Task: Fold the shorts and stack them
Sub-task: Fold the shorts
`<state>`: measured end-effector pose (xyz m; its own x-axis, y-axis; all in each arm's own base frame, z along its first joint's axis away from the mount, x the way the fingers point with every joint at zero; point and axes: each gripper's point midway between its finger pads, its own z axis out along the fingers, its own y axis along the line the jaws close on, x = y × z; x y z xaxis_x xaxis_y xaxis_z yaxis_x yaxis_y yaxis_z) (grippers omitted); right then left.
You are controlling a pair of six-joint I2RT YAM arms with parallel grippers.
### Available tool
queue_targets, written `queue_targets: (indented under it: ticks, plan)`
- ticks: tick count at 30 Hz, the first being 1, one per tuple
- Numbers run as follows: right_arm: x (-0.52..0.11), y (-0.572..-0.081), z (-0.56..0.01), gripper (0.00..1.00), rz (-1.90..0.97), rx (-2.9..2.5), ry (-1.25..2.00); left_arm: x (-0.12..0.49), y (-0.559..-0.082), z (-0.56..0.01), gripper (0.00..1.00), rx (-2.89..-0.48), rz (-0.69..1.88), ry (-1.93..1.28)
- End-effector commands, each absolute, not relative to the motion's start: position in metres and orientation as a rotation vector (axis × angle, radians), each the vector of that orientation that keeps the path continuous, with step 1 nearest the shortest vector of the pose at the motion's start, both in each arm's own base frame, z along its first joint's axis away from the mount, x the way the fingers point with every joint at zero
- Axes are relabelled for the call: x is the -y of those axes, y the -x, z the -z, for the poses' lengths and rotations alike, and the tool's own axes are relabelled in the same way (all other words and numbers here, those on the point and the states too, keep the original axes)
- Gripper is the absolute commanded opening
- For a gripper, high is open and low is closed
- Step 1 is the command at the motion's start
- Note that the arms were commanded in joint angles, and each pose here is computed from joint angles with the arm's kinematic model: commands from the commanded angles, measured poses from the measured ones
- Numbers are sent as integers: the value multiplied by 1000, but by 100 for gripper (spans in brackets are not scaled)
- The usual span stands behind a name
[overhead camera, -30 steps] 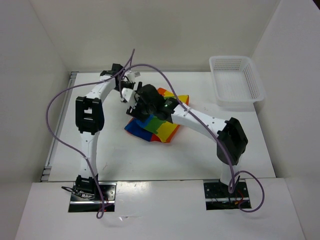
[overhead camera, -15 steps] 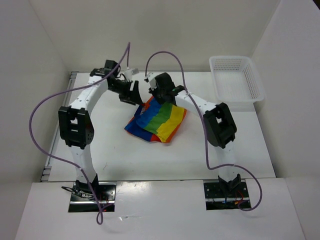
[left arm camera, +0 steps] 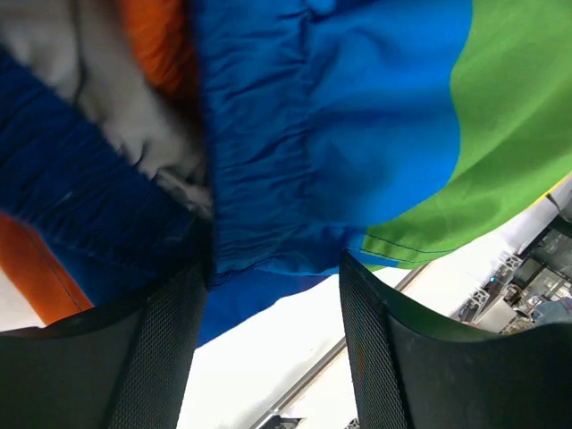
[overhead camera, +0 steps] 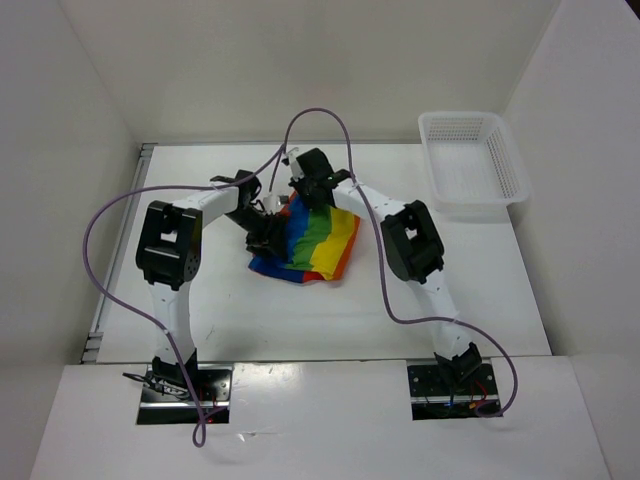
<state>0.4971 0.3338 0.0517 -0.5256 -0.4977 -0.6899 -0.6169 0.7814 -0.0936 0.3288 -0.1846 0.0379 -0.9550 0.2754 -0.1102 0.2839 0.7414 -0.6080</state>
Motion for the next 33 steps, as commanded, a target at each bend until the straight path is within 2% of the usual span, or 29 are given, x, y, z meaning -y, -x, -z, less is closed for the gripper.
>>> queue_targets:
  ticks: [1,2,4,5,7,10,11,17,19,20,21,25,26,27,29,31,33]
  plan:
    - [-348,-515,-37,1,-175,-2235,777,183,-327,-22,67,-2938,927,-516]
    - [-358,-528,-53,1,-192,-2199,751,184,-329,-22,69,-2926,925,-519]
    - [-366,-527,-29,1,-188,-2244,769,182,-329,-19,71,-2928,909,-520]
    - [-381,-536,-48,0,-215,-2194,747,182,-328,-16,72,-2937,910,-517]
    - [-391,-540,-46,0,-218,-2183,734,182,-330,-16,76,-2928,909,-520]
    - [-405,-555,-100,0,-258,-2094,594,183,-334,-28,77,-2892,903,-529]
    - [-413,-558,-136,0,-280,-2024,549,184,-335,-38,78,-2874,900,-534]
    - [-359,-575,-253,1,-89,-1846,188,173,-365,-108,84,-2736,909,-491]
    - [-329,-569,-296,11,-39,-1800,89,177,-380,-142,87,-2659,905,-513]
    - [-318,-568,-288,13,-2,-1826,86,179,-386,-151,91,-2628,897,-522]
    - [-309,-558,-315,15,-12,-1796,63,180,-392,-159,92,-2601,891,-529]
    - [-285,-528,-293,22,26,-1890,136,184,-431,-168,97,-2492,783,-556]
    - [-276,-524,-289,24,29,-1905,140,182,-440,-149,99,-2531,760,-544]
    - [-268,-519,-285,26,26,-1920,161,186,-456,-154,99,-2498,753,-550]
    - [-257,-488,-266,33,-49,-1992,248,192,-472,-123,99,-2543,749,-551]
    - [-238,-456,-242,35,-98,-2062,285,200,-489,-107,99,-2536,787,-559]
    - [-240,-430,-221,41,-204,-2123,367,214,-493,-97,100,-2534,807,-589]
